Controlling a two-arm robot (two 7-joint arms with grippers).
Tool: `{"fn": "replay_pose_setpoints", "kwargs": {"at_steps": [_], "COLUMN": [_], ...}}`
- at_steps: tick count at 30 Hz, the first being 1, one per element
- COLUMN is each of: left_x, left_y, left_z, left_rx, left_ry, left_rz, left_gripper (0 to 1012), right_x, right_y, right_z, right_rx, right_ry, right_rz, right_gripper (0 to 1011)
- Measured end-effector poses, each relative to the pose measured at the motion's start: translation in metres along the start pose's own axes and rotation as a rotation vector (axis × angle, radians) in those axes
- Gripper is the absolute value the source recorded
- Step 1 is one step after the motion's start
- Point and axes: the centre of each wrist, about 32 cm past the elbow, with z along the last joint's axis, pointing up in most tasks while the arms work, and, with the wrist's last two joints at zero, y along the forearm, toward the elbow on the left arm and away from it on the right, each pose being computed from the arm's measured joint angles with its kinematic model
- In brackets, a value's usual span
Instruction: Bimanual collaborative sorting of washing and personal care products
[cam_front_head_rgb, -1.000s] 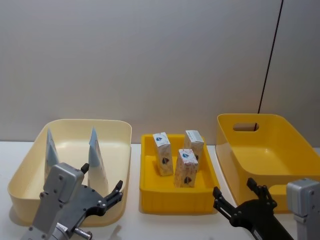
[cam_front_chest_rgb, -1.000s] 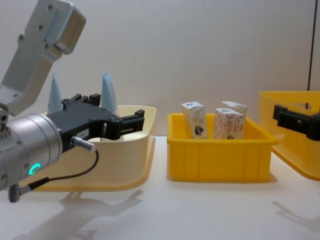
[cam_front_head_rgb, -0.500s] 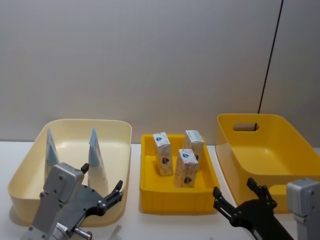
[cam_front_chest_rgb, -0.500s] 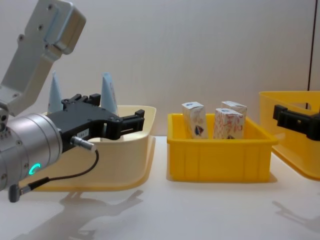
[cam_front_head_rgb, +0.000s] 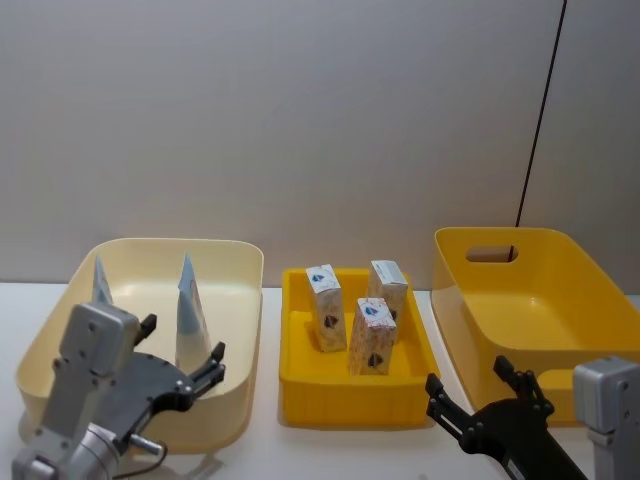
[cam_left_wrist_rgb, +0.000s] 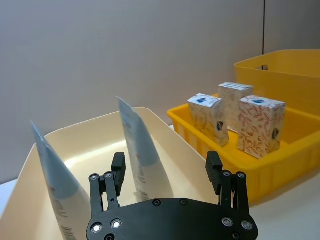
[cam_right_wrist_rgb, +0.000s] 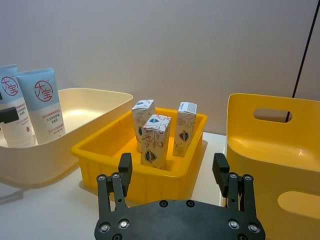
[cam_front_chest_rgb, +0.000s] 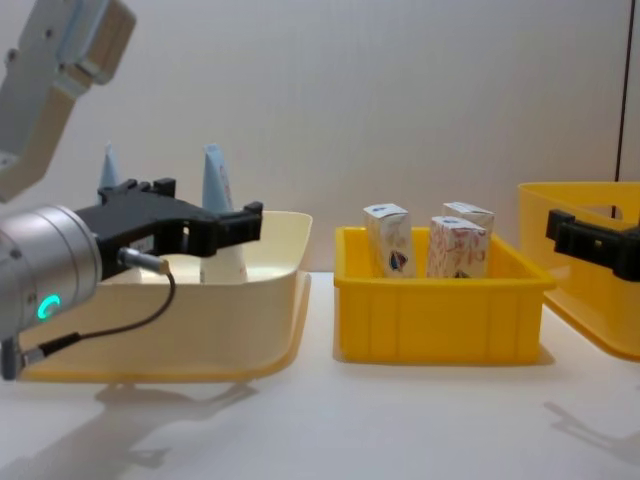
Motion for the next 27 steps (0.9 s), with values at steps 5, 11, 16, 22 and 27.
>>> {"fn": "replay_pose_setpoints", "kwargs": {"at_steps": [5,11,16,22,27], "left_x": [0.0093,0.0176,0.0243,0.0295,0.0323], "left_y": [-0.0061,-0.014,-0.0245,-0.0377,-0.0479], "left_z": [0.0039,0.0063,0.0068,0.0076,0.0086], "left_rx": [0.015,0.035,0.052,0.066,0.071], "left_ry": [0.039,0.086,0.128,0.156,0.167], "left_rz": [0.011,0.01,0.002,0.001,0.005], "left_gripper": [1003,1003,1003,1004,1003], "right_x": [0.0,0.0,0.0,0.0,0.0], "right_y": [0.0,0.0,0.0,0.0,0.0], "right_z": [0.0,0.0,0.0,0.0,0.0], "right_rx": [0.0,0.0,0.0,0.0,0.0], "right_ry": [0.0,0.0,0.0,0.0,0.0], "right_rz": [0.0,0.0,0.0,0.0,0.0], "right_gripper": [1001,1001,1001,1001,1001]}}
